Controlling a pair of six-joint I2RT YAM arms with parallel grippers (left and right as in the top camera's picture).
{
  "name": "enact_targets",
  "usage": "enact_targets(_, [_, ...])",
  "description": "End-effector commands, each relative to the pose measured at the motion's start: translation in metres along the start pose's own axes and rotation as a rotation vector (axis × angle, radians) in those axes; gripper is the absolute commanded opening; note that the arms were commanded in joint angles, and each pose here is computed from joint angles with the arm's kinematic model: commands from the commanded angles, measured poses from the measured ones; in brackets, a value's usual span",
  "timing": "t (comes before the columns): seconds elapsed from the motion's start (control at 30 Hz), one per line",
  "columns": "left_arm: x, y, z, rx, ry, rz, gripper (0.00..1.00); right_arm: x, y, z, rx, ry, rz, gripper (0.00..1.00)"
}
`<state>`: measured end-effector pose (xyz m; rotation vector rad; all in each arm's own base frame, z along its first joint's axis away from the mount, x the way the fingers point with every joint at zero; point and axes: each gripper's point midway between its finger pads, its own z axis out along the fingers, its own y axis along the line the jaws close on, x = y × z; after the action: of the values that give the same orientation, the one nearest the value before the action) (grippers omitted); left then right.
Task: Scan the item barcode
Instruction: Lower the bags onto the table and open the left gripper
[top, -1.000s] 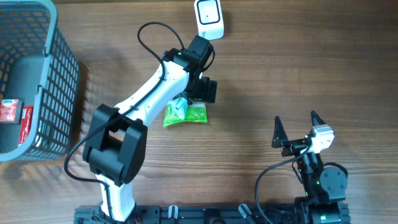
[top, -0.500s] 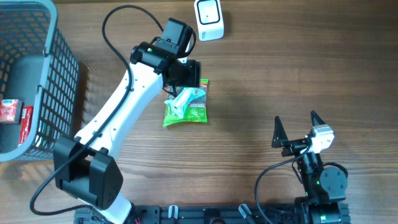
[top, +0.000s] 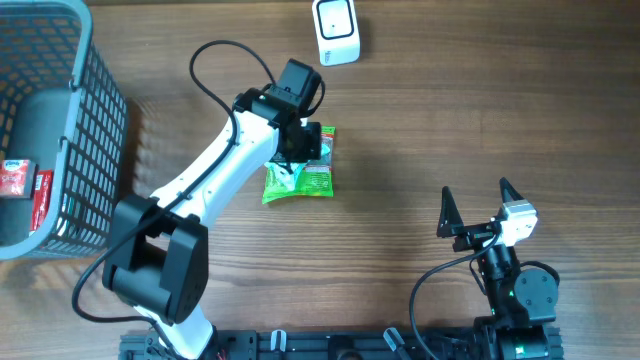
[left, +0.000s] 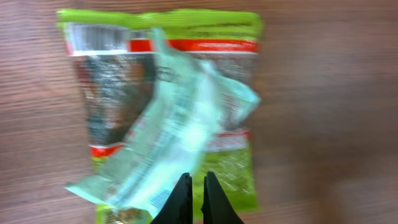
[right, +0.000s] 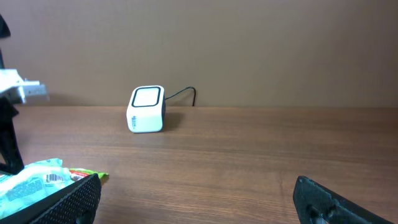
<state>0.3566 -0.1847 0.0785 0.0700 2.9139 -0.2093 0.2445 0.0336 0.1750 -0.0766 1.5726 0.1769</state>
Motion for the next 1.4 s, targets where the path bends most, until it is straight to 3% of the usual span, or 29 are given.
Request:
enact_targets(0.0, [-0.005,0.017,0.007,-0.035,-0.016,-0.056,0.04,-0.001,0.003,0.000,-0.016,-0.006,0.014,1.00])
enact_targets(0.37, [0.046,0.047,0.048,-0.122,0.073,-0.112,0.04,-0.001,0.003,0.000,-0.016,-0.006,0.014,1.00])
enact_targets(0.5, [0.062,0.053,0.049,-0.148,0.127,-0.112,0.28,-0.001,0.003,0.000,-0.016,-0.006,0.014,1.00])
enact_targets(0.6, [0.062,0.054,0.048,-0.148,0.129,-0.112,0.31,-0.001,0.003,0.000,-0.016,-0.006,0.014,1.00])
enact_targets(0.7, [0.046,0.044,0.031,-0.119,0.097,-0.112,0.36,-0.001,0.003,0.000,-0.016,-0.006,0.014,1.00])
enact_targets(0.77, [0.025,0.031,0.005,-0.078,0.043,-0.112,0.51,-0.001,0.003,0.000,-0.017,-0.006,0.014,1.00])
enact_targets(0.87, [-0.002,0.014,-0.029,-0.011,-0.049,-0.108,0.56,-0.001,0.003,0.000,-0.016,-0.006,0.014,1.00])
enact_targets(0.9, [-0.008,0.009,-0.036,0.011,-0.076,-0.105,0.56,-0.001,0.003,0.000,-0.016,-0.006,0.014,1.00])
enact_targets(0.93, [-0.013,0.003,-0.040,0.035,-0.101,-0.098,0.48,-0.001,0.003,0.000,-0.016,-0.006,0.014,1.00])
enact_targets(0.97, [-0.014,0.000,-0.039,0.041,-0.107,-0.095,0.36,-0.001,0.003,0.000,-0.016,-0.006,0.014,1.00])
enact_targets(1.0, [-0.014,-0.001,-0.035,0.041,-0.105,-0.091,0.15,-0.001,0.003,0.000,-0.016,-0.006,0.014,1.00])
enact_targets(1.03, [-0.013,-0.004,-0.031,0.043,-0.104,-0.085,0.04,-0.001,0.003,0.000,-0.016,-0.006,0.014,1.00])
enact_targets(1.13, [-0.008,-0.011,-0.007,0.045,-0.092,-0.062,0.05,-0.001,0.003,0.000,-0.016,-0.006,0.014,1.00])
enact_targets(1.37, [0.011,0.000,0.051,-0.026,0.015,-0.060,0.20,-0.001,0.003,0.000,-0.016,-0.006,0.014,1.00])
